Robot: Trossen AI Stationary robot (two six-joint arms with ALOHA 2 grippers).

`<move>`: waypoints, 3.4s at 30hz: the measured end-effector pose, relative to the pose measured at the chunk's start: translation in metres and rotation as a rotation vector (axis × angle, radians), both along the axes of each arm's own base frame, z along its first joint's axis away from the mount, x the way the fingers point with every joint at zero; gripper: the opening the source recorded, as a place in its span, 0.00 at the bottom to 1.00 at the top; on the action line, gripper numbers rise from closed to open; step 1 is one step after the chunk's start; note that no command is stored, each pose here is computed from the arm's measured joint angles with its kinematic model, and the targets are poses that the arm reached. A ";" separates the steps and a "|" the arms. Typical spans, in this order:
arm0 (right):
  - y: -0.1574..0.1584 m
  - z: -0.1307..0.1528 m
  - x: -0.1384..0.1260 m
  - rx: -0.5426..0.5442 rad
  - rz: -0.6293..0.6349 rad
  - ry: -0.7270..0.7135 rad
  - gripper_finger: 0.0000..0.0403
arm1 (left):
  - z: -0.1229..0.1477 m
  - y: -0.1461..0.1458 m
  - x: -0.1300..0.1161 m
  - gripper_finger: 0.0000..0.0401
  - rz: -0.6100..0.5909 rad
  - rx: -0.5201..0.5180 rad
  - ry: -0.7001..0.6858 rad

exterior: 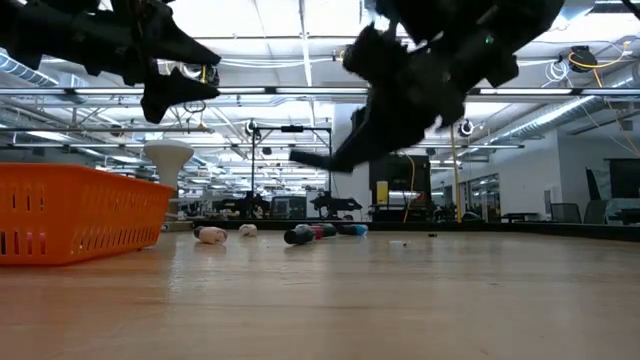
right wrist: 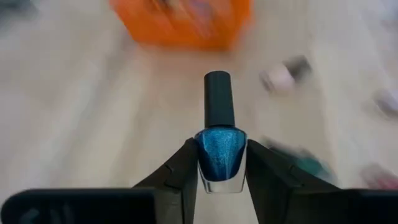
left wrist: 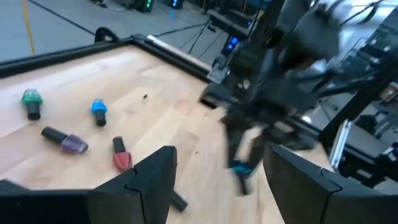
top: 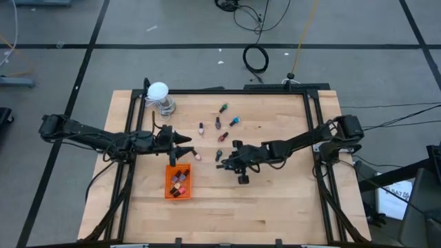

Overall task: Pick & Place Nail Polish
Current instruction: Put the bottom blue nail color bottle into the orange bin

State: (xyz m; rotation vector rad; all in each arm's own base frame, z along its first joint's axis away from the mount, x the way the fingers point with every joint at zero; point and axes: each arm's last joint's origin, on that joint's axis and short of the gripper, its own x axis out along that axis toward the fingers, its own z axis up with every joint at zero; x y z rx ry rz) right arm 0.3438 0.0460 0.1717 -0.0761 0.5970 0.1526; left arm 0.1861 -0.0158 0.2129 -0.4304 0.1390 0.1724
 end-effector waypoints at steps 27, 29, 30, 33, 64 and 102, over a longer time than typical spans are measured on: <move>0.024 0.100 -0.006 0.666 0.692 -0.689 0.25 | -0.017 -0.003 0.025 0.59 0.002 0.007 -0.011; 0.024 0.095 -0.004 0.648 0.678 -0.647 0.25 | -0.017 -0.003 0.025 0.59 0.005 -0.011 -0.011; 0.024 0.091 -0.003 0.635 0.667 -0.617 0.25 | -0.017 -0.003 0.025 0.59 0.009 -0.035 -0.017; 0.024 0.077 0.001 0.585 0.621 -0.507 0.25 | -0.015 -0.003 0.025 0.59 0.026 -0.144 -0.049; 0.001 0.024 0.003 -0.377 -0.211 -0.187 0.25 | -0.025 -0.009 0.109 0.59 0.059 -0.344 -0.009; 0.027 0.025 -0.007 -0.390 -0.364 -0.174 0.55 | -0.019 0.026 0.136 0.12 -0.139 -0.193 0.034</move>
